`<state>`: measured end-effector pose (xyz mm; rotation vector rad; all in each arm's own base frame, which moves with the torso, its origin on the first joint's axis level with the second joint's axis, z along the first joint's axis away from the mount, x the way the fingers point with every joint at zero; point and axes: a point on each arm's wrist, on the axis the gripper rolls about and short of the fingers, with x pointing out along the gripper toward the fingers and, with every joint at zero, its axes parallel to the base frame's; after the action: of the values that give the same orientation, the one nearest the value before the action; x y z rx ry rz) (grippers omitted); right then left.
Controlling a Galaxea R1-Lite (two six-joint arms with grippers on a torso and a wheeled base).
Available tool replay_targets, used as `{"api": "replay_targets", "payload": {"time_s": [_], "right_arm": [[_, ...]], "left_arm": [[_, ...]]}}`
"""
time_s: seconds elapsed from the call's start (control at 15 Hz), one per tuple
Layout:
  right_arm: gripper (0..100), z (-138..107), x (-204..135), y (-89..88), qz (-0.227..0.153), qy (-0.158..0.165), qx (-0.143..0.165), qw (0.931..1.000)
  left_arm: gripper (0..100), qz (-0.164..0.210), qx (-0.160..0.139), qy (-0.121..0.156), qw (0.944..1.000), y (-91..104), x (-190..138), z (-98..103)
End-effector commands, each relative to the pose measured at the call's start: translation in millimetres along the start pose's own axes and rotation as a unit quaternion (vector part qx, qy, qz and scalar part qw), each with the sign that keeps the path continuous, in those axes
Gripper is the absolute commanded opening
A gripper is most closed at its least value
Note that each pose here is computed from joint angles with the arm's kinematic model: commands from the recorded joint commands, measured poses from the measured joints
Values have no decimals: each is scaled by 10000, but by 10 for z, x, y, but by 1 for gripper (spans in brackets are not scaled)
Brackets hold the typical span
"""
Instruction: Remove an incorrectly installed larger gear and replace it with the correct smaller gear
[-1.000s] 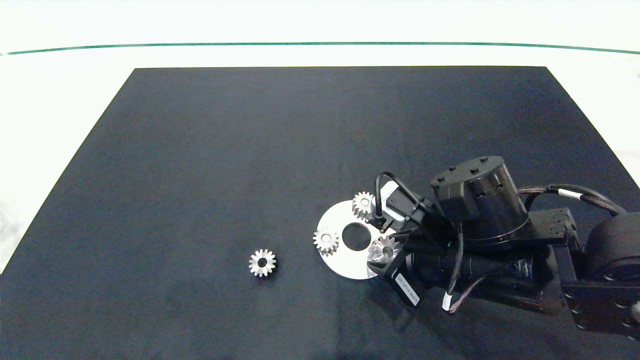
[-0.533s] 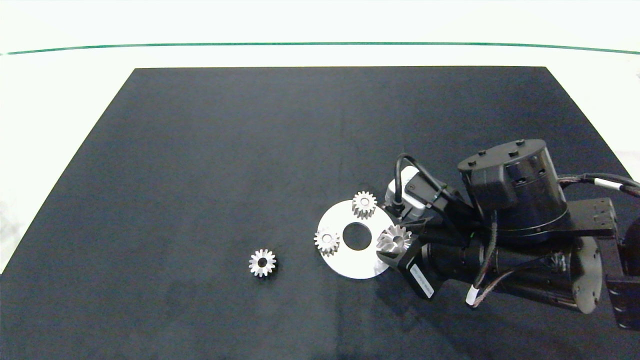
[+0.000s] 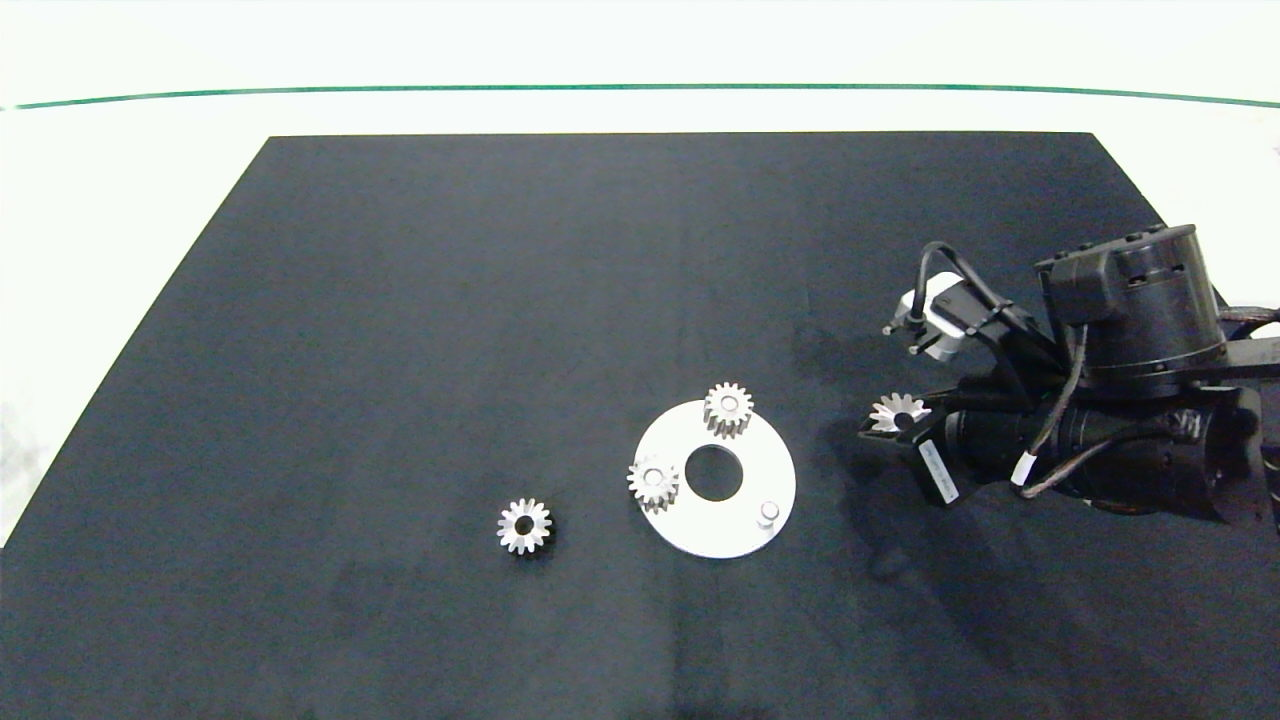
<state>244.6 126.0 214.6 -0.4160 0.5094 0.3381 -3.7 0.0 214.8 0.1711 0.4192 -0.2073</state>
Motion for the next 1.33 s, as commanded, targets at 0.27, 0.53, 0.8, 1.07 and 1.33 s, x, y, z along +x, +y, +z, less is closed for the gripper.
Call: {"api": "replay_targets", "payload": {"time_s": [0.27, 0.53, 0.8, 1.07, 1.33], "right_arm": [[37, -81, 117, -176, -235, 226, 186, 9993], [100, -140, 127, -155, -143, 313, 169, 9993], [100, -173, 68, -155, -145, 305, 171, 9993], [100, -178, -232, -247, -316, 6, 268, 9991], [100, -298, -489, -300, -449, -146, 364, 9982]], "left_arm": [[100, 3, 3, 6, 10000, -3, -7, -16], [100, 4, 3, -2, 10000, -3, -10, -17], [100, -17, 10, -12, 10000, -3, -13, -19], [100, -184, 187, -162, 9995, -1, 9, 17], [100, -509, 752, -31, 9959, -5, 107, 33]]}}
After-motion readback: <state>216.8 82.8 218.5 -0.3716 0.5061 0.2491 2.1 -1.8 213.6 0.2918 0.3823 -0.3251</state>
